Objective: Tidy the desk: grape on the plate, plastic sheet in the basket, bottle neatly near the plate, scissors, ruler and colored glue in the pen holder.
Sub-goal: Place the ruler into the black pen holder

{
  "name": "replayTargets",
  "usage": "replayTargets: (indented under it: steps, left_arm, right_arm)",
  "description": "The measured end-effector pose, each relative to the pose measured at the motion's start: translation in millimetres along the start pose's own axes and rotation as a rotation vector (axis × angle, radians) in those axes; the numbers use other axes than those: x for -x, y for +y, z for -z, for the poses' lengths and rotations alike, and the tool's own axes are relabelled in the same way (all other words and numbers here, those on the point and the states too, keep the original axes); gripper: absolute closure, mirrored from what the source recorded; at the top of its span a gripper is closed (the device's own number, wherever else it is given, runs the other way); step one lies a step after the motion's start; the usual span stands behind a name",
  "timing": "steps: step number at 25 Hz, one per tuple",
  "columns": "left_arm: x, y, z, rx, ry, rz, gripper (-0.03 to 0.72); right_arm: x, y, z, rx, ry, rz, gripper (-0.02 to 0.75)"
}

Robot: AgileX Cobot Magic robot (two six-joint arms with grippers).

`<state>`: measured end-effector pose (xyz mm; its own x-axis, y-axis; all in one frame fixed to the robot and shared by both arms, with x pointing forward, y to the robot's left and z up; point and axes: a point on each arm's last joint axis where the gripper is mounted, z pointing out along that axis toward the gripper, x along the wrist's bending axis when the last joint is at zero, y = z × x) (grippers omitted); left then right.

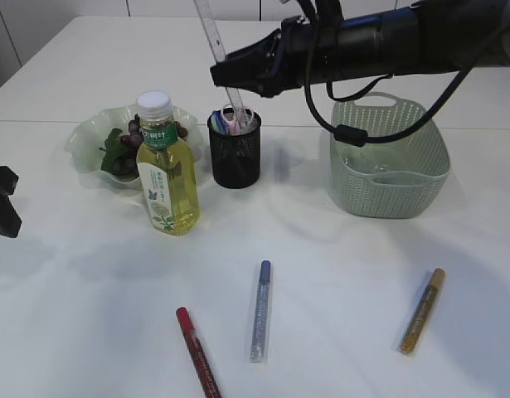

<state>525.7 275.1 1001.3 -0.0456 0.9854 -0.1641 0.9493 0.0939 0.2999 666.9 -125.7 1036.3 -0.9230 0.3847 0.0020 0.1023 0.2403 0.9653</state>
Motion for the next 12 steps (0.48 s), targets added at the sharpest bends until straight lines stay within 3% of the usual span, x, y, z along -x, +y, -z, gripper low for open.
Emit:
replayTargets:
  steps: [3, 6, 12]
  left_arm:
    - [0.6, -2, 0, -0.022, -0.007, 0.007, 0.265]
    - [0.8, -3, 0, -0.034, -0.008, 0.008, 0.265]
    - [0.9, -5, 0, -0.049, -0.01, 0.01, 0.274]
  right_arm:
    - [9, 11, 2, 0.112, -0.084, 0.051, 0.447]
    - [18, 16, 4, 0.14, -0.147, 0.104, 0.447]
    - [41, 1, -11, 0.139, -0.178, 0.111, 0.447]
